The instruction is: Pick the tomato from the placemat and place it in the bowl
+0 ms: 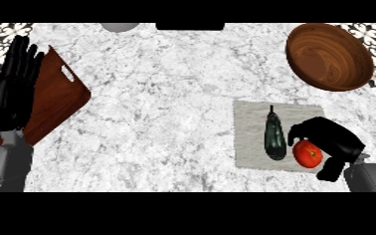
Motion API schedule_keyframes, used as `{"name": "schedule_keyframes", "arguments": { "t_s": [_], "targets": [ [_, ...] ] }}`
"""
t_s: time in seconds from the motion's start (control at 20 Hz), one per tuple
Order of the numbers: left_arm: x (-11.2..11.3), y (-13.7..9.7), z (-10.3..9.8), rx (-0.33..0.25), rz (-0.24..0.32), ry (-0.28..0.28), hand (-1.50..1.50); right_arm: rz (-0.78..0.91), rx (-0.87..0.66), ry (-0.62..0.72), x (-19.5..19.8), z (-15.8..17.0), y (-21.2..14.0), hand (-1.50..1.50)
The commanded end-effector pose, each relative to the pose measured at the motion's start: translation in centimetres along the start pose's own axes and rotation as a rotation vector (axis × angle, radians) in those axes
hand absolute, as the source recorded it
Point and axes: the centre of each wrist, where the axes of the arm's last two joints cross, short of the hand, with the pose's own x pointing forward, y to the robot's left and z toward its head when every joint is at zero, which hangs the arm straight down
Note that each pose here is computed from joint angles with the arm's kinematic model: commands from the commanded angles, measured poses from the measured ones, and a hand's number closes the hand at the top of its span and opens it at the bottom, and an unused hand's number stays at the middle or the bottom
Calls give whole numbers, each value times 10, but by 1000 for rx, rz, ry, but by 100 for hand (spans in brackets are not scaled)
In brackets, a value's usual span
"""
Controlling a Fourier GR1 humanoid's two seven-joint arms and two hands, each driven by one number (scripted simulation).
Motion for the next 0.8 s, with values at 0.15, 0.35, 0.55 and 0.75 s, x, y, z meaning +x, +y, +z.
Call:
{"name": "schedule_keyframes", "arguments": {
  "t_s": [0.15,0.35,0.55,0.75],
  "targets": [
    [-2,11,5,1,-1,16,0,-36,-78,159,-26,45,9,150],
    [-7,20,15,58,-16,30,0,-176,-140,724,-94,169,-4,150],
    [-2,18,14,40,0,-4,0,-261,-235,1029,-116,252,-22,150],
    [12,3,7,9,-2,-10,0,-247,-322,1173,-122,304,-21,150]
  ]
}}
